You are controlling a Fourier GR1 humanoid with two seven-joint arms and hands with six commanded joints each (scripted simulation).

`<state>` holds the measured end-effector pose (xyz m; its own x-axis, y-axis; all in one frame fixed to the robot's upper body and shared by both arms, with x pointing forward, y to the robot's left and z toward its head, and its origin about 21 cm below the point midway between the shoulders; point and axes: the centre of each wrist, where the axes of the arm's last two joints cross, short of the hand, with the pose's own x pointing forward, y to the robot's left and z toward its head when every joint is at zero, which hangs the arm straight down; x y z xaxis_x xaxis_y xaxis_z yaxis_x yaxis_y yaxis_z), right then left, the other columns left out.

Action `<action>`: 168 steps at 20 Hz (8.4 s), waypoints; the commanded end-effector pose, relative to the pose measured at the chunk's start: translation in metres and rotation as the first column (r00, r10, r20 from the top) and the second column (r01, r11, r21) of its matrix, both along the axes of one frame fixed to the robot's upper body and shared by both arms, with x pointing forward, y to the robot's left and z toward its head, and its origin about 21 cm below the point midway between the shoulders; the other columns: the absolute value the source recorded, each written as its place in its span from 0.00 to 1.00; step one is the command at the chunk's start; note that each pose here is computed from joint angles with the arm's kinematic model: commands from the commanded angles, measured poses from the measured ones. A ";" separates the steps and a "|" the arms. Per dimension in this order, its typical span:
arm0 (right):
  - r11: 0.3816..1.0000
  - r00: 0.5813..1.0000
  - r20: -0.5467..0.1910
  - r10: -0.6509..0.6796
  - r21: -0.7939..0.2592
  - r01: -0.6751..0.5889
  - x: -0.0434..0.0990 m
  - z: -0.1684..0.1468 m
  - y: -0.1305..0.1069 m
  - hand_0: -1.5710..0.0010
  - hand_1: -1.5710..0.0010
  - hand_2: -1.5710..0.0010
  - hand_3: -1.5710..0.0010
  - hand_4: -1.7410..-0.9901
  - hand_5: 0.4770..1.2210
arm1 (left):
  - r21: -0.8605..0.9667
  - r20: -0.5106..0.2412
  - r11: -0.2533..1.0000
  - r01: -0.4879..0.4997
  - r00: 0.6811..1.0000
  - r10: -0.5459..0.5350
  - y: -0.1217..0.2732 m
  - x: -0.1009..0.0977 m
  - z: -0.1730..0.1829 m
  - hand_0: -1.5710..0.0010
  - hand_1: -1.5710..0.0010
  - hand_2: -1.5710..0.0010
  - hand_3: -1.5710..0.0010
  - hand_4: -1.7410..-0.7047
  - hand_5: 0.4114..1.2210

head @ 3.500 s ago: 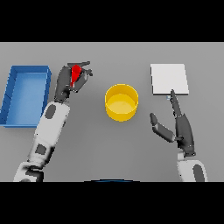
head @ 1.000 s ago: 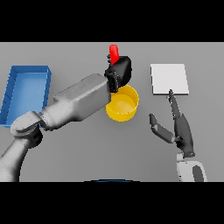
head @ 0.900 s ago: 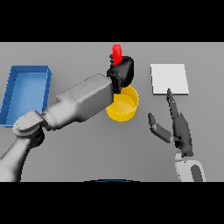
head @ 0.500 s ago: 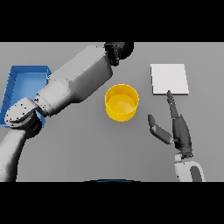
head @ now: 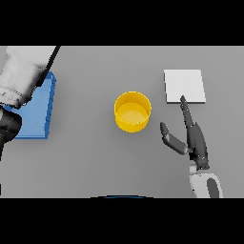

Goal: Pick up the red beaker and tilt it to pour out 1 green nut into yellow bowl. Pick up the yellow bowl and place it on the metallic measuring scale.

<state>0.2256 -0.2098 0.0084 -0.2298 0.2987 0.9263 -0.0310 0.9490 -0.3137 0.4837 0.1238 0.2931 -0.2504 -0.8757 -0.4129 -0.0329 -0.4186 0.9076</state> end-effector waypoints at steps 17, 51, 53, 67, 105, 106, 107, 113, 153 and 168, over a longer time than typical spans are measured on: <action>0.999 1.000 -0.017 -0.011 -0.050 0.010 -0.001 -0.003 0.003 1.00 1.00 1.00 1.00 0.93 0.23 | -0.836 -0.242 0.296 -0.463 0.793 0.559 0.206 -0.045 -0.126 0.00 0.00 0.00 0.06 0.00 1.00; 0.999 1.000 -0.029 0.009 -0.048 -0.010 -0.005 -0.004 -0.004 1.00 1.00 1.00 1.00 0.96 0.22 | -0.791 -0.393 0.222 -0.571 0.751 0.531 0.196 -0.138 -0.223 0.92 0.93 0.93 0.93 0.92 0.29; 0.992 0.997 -0.032 0.063 -0.104 -0.066 0.000 0.002 -0.006 1.00 1.00 1.00 1.00 0.97 0.25 | -0.807 -0.371 0.233 -0.542 0.773 0.514 0.193 -0.138 -0.223 0.95 0.96 0.96 0.96 0.93 0.30; 0.347 0.830 -0.230 0.508 -0.827 -0.441 0.084 0.060 0.016 1.00 1.00 1.00 1.00 0.69 0.29 | -0.805 -0.364 0.251 -0.537 0.782 0.506 0.193 -0.135 -0.219 1.00 1.00 1.00 1.00 0.96 0.35; -0.117 0.634 -0.625 0.456 -0.748 -0.653 0.131 0.043 0.081 0.10 0.10 0.20 0.19 0.08 0.94 | -0.805 -0.345 0.268 -0.529 0.785 0.514 0.204 -0.142 -0.218 1.00 1.00 1.00 1.00 0.96 0.34; -0.110 0.634 -0.623 0.458 -0.748 -0.655 0.130 0.044 0.081 0.08 0.08 0.19 0.16 0.06 0.96 | -0.802 -0.346 0.267 -0.533 0.781 0.519 0.206 -0.141 -0.217 1.00 1.00 1.00 1.00 0.97 0.34; -0.104 0.633 -0.615 0.471 -0.751 -0.652 0.131 0.042 0.081 0.06 0.06 0.18 0.13 0.05 0.96 | -0.801 -0.348 0.270 -0.535 0.782 0.517 0.204 -0.140 -0.218 1.00 1.00 1.00 1.00 0.97 0.34; -0.080 0.655 -0.582 0.482 -0.773 -0.629 0.128 0.061 0.077 0.02 0.02 0.14 0.15 0.01 0.99 | -0.804 -0.345 0.268 -0.531 0.783 0.518 0.202 -0.139 -0.218 1.00 1.00 1.00 1.00 0.98 0.34; 0.266 0.905 -0.409 0.119 -0.865 -0.426 0.194 0.069 -0.071 0.04 0.00 0.15 0.07 0.00 1.00 | -0.799 -0.337 0.280 -0.532 0.782 0.524 0.209 -0.140 -0.205 1.00 1.00 1.00 1.00 0.98 0.32; 0.203 0.887 -0.431 0.167 -0.865 -0.458 0.197 0.075 -0.067 0.89 0.91 0.88 0.75 0.26 0.51 | -0.793 -0.344 0.278 -0.542 0.775 0.530 0.202 -0.136 -0.211 1.00 1.00 1.00 1.00 0.98 0.31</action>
